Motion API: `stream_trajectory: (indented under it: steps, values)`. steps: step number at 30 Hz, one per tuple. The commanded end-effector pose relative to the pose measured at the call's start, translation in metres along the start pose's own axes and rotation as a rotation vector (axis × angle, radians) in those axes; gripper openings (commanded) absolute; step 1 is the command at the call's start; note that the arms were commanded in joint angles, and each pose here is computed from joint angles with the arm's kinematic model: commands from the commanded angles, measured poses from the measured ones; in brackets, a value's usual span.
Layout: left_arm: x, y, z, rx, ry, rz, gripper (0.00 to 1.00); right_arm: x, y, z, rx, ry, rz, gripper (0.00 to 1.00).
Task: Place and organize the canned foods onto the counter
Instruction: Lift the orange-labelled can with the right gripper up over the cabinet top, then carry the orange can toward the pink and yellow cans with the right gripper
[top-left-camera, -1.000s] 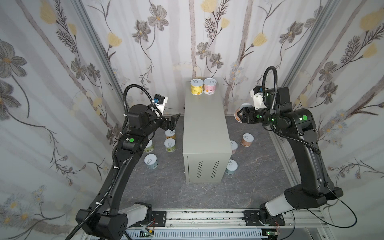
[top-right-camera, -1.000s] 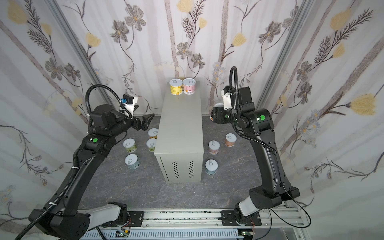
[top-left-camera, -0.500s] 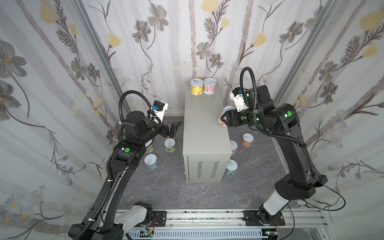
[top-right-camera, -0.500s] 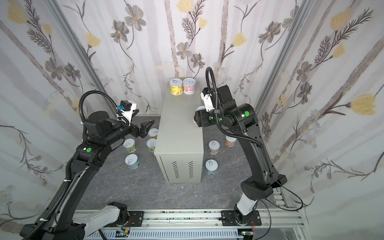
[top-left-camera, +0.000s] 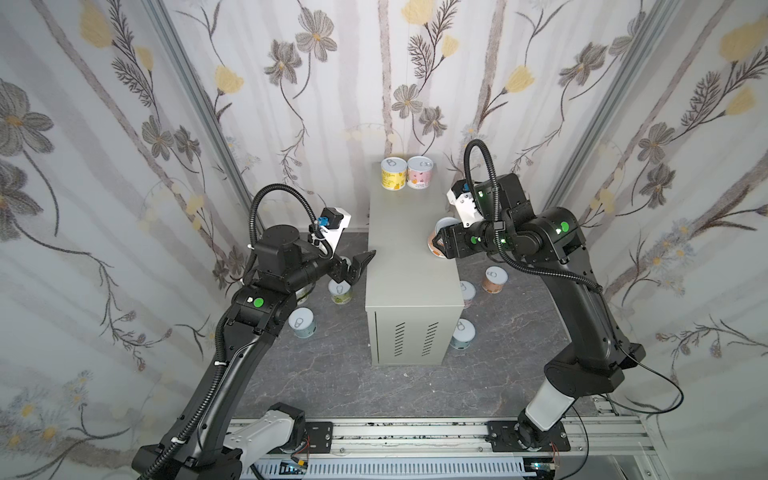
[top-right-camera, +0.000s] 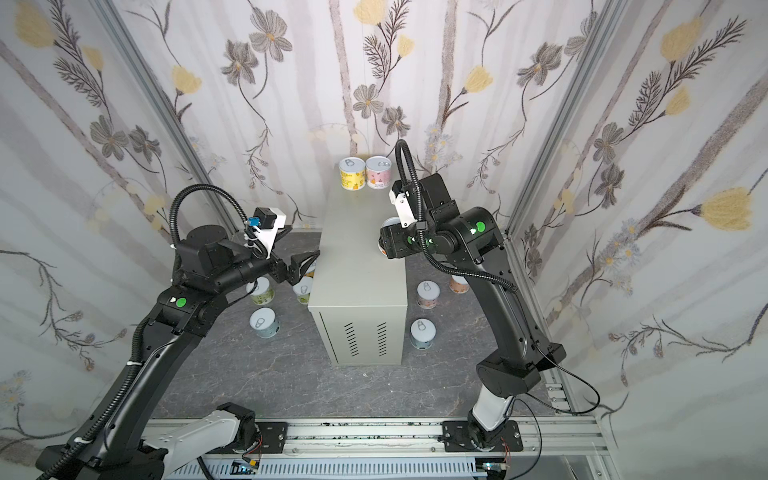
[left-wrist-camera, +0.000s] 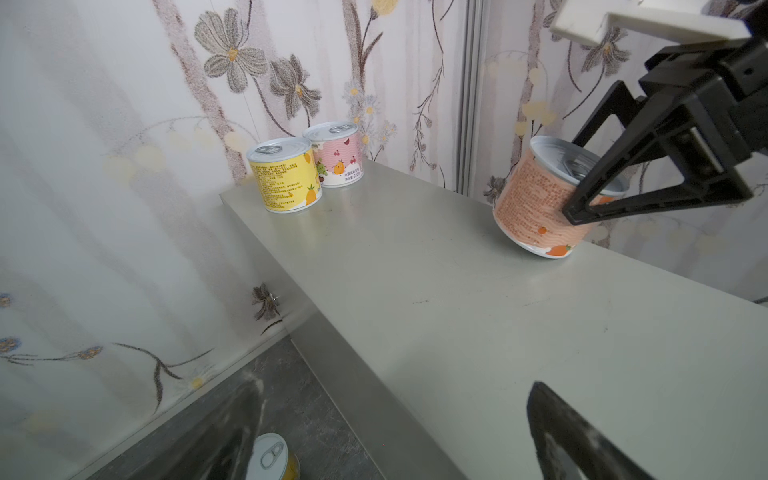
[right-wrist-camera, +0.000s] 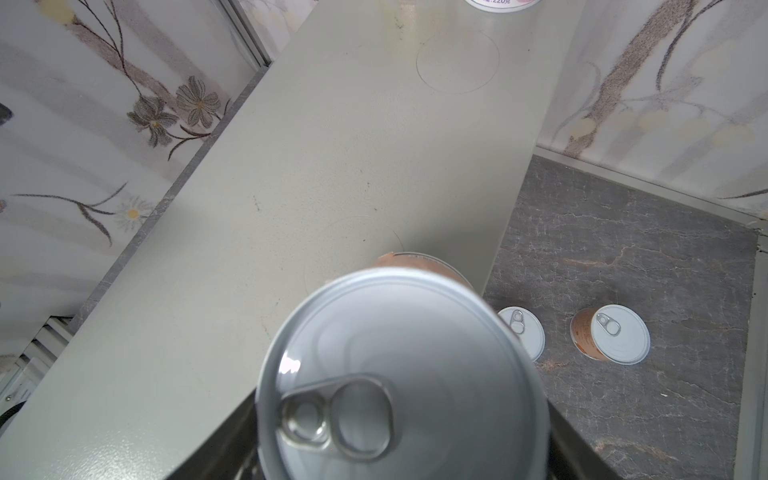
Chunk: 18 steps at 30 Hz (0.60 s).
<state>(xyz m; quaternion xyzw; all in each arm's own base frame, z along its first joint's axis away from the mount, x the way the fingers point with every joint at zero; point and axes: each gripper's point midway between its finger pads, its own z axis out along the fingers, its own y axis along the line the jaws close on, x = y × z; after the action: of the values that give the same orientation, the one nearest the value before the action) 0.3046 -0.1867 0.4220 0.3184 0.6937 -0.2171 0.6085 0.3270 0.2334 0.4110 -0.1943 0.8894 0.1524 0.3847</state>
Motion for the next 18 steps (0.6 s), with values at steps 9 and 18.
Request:
stream_trajectory:
  steps: [9,18]
  values:
    - [0.0,-0.002,0.002,-0.003,0.012,0.032,1.0,-0.006,0.01,0.007,-0.018,-0.018,-0.031,0.59]
    - [0.001,-0.002,0.002,-0.013,0.02,0.034,1.0,-0.006,0.011,0.011,-0.018,-0.014,-0.034,0.65]
